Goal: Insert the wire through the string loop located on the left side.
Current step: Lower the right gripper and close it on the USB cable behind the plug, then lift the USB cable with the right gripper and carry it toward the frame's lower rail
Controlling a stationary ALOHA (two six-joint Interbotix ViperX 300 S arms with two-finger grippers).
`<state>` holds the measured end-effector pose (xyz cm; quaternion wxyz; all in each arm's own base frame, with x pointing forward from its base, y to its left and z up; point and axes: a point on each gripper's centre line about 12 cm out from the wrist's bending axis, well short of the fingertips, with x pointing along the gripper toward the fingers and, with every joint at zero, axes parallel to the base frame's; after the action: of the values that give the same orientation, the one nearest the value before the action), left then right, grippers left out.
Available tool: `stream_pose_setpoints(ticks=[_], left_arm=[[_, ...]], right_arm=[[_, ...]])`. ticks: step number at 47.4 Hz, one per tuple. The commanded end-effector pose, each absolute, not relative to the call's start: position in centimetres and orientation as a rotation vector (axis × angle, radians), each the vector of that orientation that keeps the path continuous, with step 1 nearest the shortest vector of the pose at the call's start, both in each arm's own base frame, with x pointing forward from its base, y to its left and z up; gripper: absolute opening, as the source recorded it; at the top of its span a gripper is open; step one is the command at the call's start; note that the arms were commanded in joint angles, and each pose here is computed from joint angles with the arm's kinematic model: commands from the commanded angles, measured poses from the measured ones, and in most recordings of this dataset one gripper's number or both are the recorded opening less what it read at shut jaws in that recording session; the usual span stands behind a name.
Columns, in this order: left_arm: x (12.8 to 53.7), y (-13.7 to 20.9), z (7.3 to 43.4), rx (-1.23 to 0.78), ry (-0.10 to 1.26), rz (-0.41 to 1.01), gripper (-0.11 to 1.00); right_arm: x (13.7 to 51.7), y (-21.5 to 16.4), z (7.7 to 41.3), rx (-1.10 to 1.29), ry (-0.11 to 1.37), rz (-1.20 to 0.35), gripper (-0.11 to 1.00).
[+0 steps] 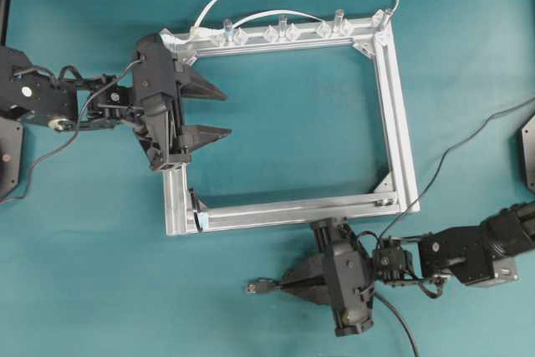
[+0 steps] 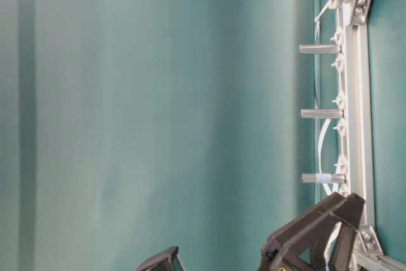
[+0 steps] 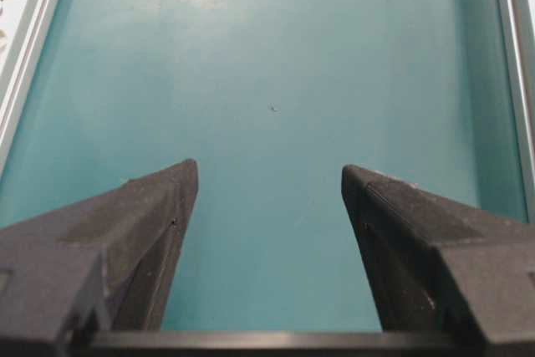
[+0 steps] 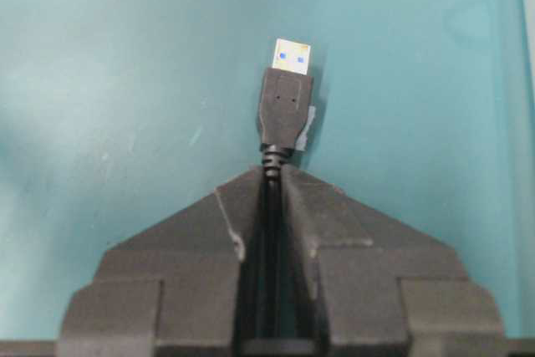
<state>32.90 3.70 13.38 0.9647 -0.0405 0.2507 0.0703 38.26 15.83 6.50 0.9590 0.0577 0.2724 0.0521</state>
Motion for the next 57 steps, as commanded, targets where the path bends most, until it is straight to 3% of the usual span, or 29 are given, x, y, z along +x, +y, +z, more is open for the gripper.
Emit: stream_pose_setpoints(ticks=[1, 26, 57], left_arm=[[33.4, 3.5, 14.6, -0.077, 0.468, 0.134, 0.72], [33.4, 3.5, 14.6, -0.072, 0.467, 0.133, 0.72], [33.0, 3.5, 15.0, -0.066, 0.473, 0.129, 0.72]], right_arm=[[38.7, 15.6, 7.0, 0.136, 0.552, 0.096, 0.09], [38.9, 15.6, 7.3, 0.136, 0.543, 0.097, 0.08], [38.8, 16.1, 11.6, 0.177, 0.523, 0.143, 0.08]])
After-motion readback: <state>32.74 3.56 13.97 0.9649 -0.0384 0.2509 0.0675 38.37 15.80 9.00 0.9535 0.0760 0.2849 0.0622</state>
